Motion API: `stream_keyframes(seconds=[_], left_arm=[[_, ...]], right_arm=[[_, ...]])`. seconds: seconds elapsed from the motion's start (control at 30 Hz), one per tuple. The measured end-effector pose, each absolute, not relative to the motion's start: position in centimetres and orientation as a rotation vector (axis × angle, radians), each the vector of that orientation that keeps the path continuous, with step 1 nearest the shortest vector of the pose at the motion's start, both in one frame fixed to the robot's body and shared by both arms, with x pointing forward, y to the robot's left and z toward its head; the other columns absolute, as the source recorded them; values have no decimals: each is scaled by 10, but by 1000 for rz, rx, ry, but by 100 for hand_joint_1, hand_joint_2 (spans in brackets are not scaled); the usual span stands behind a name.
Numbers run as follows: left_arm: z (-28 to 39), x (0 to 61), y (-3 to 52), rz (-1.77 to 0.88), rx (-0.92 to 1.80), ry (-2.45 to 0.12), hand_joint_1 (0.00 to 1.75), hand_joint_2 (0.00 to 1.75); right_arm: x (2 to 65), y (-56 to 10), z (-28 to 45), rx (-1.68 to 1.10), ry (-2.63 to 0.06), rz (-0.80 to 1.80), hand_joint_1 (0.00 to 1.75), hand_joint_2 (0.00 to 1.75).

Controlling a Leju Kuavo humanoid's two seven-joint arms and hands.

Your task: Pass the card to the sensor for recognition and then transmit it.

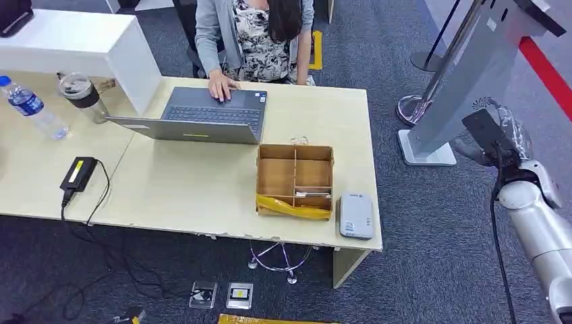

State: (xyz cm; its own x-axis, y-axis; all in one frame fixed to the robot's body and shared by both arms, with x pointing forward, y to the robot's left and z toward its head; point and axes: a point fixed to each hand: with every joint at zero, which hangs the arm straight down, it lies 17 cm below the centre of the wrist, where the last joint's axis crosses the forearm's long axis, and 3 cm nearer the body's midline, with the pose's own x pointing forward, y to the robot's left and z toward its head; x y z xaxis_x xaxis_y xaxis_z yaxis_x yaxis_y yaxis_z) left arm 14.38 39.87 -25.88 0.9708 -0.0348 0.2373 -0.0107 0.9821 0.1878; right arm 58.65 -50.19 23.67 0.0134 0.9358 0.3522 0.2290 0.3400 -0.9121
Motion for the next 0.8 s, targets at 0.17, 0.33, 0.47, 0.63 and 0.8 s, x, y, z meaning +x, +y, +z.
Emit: stream_keyframes(seconds=[0.17,0.33,0.47,0.63,0.8], left_arm=[[-259,145,398,-23,190,-246,0,0],[-260,145,391,-57,185,-247,0,0],[-260,144,390,-64,186,-247,0,0],[-260,145,389,-67,185,-246,0,0],[-260,144,389,-67,184,-246,0,0]], right_arm=[[598,-447,243,-1158,-1541,940,0,175],[608,-341,233,-1041,-1691,1070,0,175],[608,-329,228,-1013,-1702,1076,0,175],[608,-317,218,-960,-1687,1080,0,175],[609,-317,212,-922,-1667,1068,0,175]])
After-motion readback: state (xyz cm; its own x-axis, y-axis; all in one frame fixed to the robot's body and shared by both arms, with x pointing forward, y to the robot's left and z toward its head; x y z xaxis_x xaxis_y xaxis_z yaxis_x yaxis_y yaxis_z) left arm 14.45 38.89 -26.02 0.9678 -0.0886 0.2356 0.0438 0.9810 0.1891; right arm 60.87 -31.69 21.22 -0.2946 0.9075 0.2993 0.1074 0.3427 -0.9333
